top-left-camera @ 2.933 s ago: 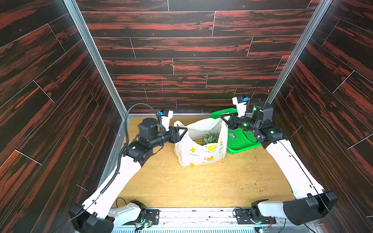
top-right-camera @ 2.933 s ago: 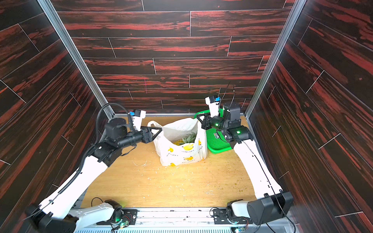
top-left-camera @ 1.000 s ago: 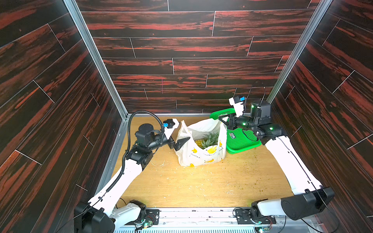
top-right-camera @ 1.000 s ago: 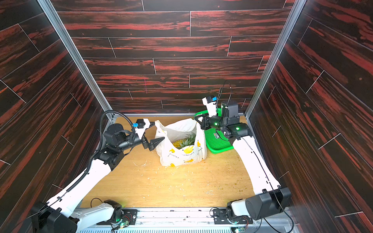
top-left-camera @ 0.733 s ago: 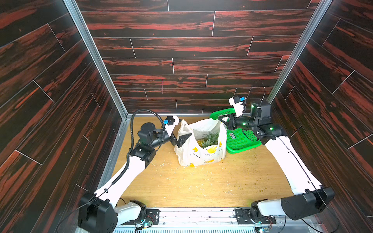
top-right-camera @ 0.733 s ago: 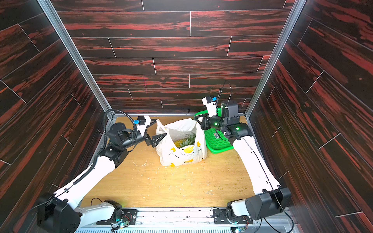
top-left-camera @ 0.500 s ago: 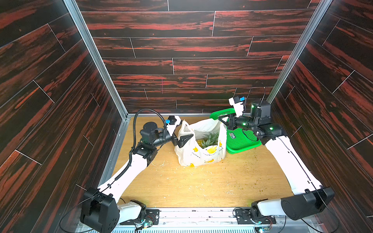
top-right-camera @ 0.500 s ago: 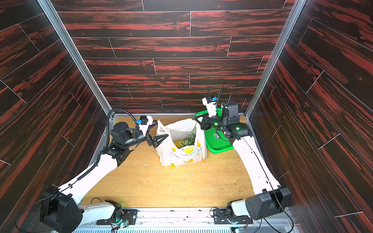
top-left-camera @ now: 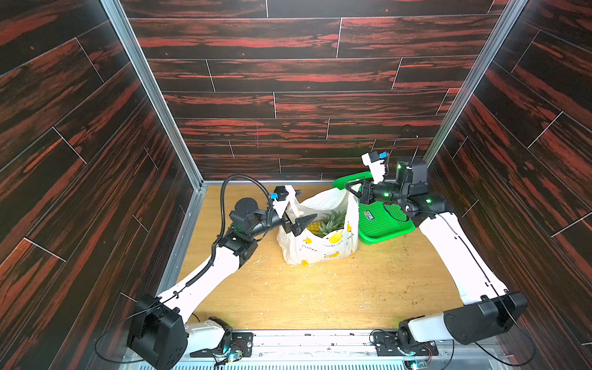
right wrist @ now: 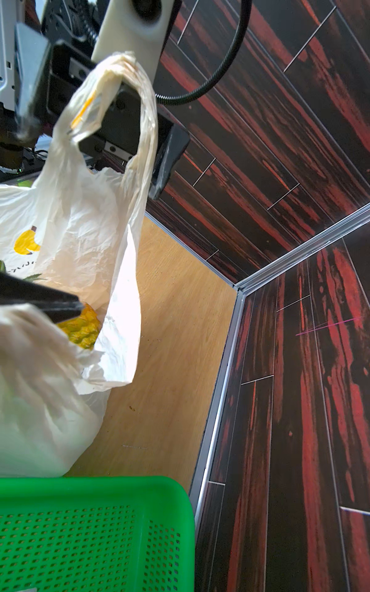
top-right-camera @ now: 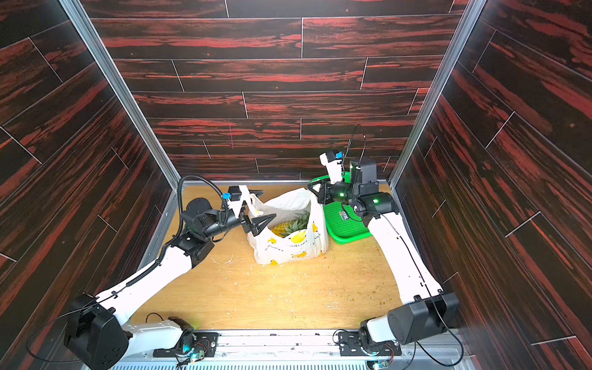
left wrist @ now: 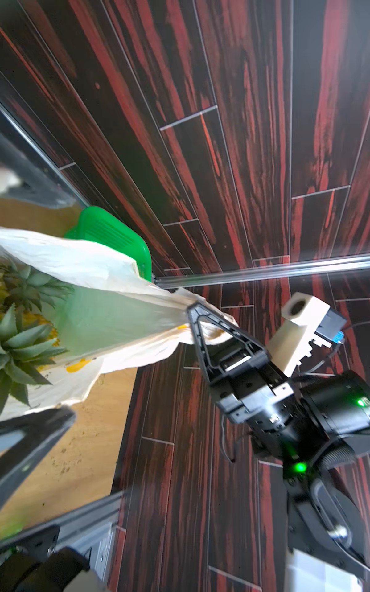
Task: Place the pineapple into a plastic bag & tie a knot
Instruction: Adjust the plastic bag at the center of the board.
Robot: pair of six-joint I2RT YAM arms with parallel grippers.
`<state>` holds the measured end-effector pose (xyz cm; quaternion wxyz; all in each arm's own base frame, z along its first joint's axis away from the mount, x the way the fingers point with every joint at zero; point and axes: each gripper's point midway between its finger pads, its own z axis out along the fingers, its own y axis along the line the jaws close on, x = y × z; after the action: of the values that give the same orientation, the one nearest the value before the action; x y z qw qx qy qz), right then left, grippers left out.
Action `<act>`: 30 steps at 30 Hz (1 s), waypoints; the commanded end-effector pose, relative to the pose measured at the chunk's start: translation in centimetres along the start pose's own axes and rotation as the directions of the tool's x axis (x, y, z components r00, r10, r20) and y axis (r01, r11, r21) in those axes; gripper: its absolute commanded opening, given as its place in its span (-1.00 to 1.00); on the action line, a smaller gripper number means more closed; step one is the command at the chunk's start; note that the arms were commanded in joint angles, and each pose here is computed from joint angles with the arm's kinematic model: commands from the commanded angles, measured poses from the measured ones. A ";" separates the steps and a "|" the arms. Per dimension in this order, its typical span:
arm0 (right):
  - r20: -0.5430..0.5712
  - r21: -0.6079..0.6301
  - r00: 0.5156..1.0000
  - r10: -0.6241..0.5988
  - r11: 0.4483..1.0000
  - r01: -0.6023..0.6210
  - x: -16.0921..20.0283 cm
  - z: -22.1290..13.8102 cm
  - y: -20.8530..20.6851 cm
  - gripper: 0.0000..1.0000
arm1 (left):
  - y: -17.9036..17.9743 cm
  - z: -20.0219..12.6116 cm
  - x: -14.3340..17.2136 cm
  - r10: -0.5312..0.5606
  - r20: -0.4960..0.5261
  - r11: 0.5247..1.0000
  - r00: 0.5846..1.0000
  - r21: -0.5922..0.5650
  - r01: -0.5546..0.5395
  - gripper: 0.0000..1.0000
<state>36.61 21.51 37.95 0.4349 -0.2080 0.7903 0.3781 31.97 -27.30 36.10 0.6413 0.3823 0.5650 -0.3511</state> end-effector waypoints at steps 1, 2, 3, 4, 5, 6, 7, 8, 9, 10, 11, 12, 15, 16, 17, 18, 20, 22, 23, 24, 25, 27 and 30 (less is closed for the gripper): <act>0.036 -0.025 0.999 -0.024 0.999 0.025 -1.5 -0.6 1.0 -1.00 | 0.3 -0.5 -0.1 0.047 0.018 0.998 0.999 -0.038 -0.046 0.76; 0.037 -0.024 0.999 -0.025 0.999 0.026 -1.6 -0.6 1.0 -1.00 | 0.3 -0.6 -0.1 0.048 0.017 0.998 0.999 -0.040 -0.047 0.65; 0.038 -0.026 0.999 -0.026 0.999 0.027 -1.6 -0.7 1.1 -1.00 | 0.2 -0.6 0.0 0.048 0.017 0.998 0.999 -0.039 -0.047 0.51; 0.036 -0.026 0.999 -0.026 0.999 0.027 -1.5 -0.6 1.0 -1.00 | 0.2 -0.7 0.0 0.048 0.016 0.998 0.999 -0.041 -0.047 0.41; 0.036 -0.026 0.999 -0.027 0.999 0.027 -1.6 -0.6 1.0 -1.00 | 0.2 -0.7 0.1 0.050 0.015 0.998 0.999 -0.040 -0.049 0.30; 0.036 -0.026 0.999 -0.028 0.999 0.029 -1.6 -0.6 1.0 -1.00 | 0.1 -0.8 0.0 0.054 0.017 0.998 0.998 -0.038 -0.053 0.21; 0.034 -0.025 0.999 -0.028 0.999 0.029 -1.5 -0.5 1.0 -1.00 | 0.1 -0.8 -0.1 0.059 0.019 0.998 0.998 -0.036 -0.058 0.12; 0.035 -0.024 0.999 -0.029 0.999 0.030 -1.5 -0.6 1.0 -1.00 | 0.0 -0.9 -0.3 0.064 0.026 0.997 0.998 -0.035 -0.063 0.01; 0.036 -0.023 0.999 -0.030 0.999 0.031 -1.6 -0.6 1.0 -1.00 | 0.1 -1.0 -0.5 0.065 0.034 0.997 0.997 -0.036 -0.064 -0.13; 0.036 -0.025 0.999 -0.031 0.999 0.032 -1.6 -0.6 1.0 -1.00 | 0.1 -1.0 -0.7 0.063 0.040 0.998 0.997 -0.032 -0.062 -0.25; 0.037 -0.024 0.999 -0.031 0.999 0.031 -1.6 -0.6 1.0 -1.00 | 0.1 -1.0 -0.8 0.059 0.046 0.998 0.997 -0.024 -0.058 -0.40; 0.036 -0.026 0.999 -0.031 0.999 0.032 -1.6 -0.6 1.1 -1.00 | 0.0 -0.9 -1.0 0.054 0.048 0.999 0.997 -0.009 -0.053 -0.60; 0.034 -0.022 0.999 -0.034 0.999 0.035 -1.5 -0.7 1.0 -1.00 | -0.2 -0.4 -1.5 0.034 0.046 0.999 0.998 0.031 -0.036 -1.00; 0.033 -0.022 0.999 -0.037 0.999 0.037 -1.5 -0.7 1.1 -1.00 | -0.2 -0.2 -1.6 0.024 0.045 0.999 0.999 0.038 -0.026 -1.00; 0.031 -0.026 0.999 -0.039 0.999 0.040 -1.5 -0.8 1.2 -1.00 | 0.0 0.0 -1.8 0.010 0.043 0.999 0.999 0.034 -0.011 -1.00; 0.029 -0.032 0.999 -0.044 0.998 0.045 -1.5 -0.8 1.3 -1.00 | 0.4 0.2 -1.7 -0.017 0.032 1.000 0.999 0.020 0.017 -1.00; 0.025 -0.058 0.998 -0.063 0.996 0.065 -1.5 -1.1 2.0 -1.00 | 1.4 0.7 -1.8 -0.051 0.000 0.999 0.999 -0.015 0.051 -1.00; 0.022 -0.074 0.996 -0.086 0.993 0.088 -1.3 -1.3 2.5 -1.00 | 3.0 1.1 -1.3 -0.128 -0.047 0.987 0.991 -0.098 0.123 -1.00; 0.017 -0.067 0.995 -0.095 0.993 0.096 -1.1 -1.4 2.4 -1.00 | 3.3 1.2 -1.1 -0.151 -0.079 0.983 0.985 -0.114 0.142 -1.00; 0.012 -0.047 0.995 -0.098 0.994 0.098 -1.0 -1.5 2.1 -1.00 | 3.1 1.3 -1.0 -0.164 -0.103 0.982 0.981 -0.108 0.153 -1.00; 0.007 0.004 0.995 -0.096 0.995 0.096 -0.9 -1.6 1.3 -0.99 | 3.2 1.2 -0.8 -0.185 -0.119 0.978 0.976 -0.119 0.171 -1.00; -0.003 0.115 0.996 -0.084 0.990 0.083 -0.7 -2.0 -0.4 -0.57 | 3.9 0.9 -0.7 -0.235 -0.118 0.961 0.965 -0.179 0.212 -1.00; -0.003 0.158 0.996 -0.094 0.983 0.094 -0.7 -2.8 -0.7 -0.07 | 4.1 0.3 -0.3 -0.270 -0.138 0.947 0.953 -0.219 0.237 -1.00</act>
<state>36.59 20.28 37.46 0.4413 -0.2117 0.8073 0.3297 35.72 -26.82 36.22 0.5832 0.3027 0.6680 -0.3493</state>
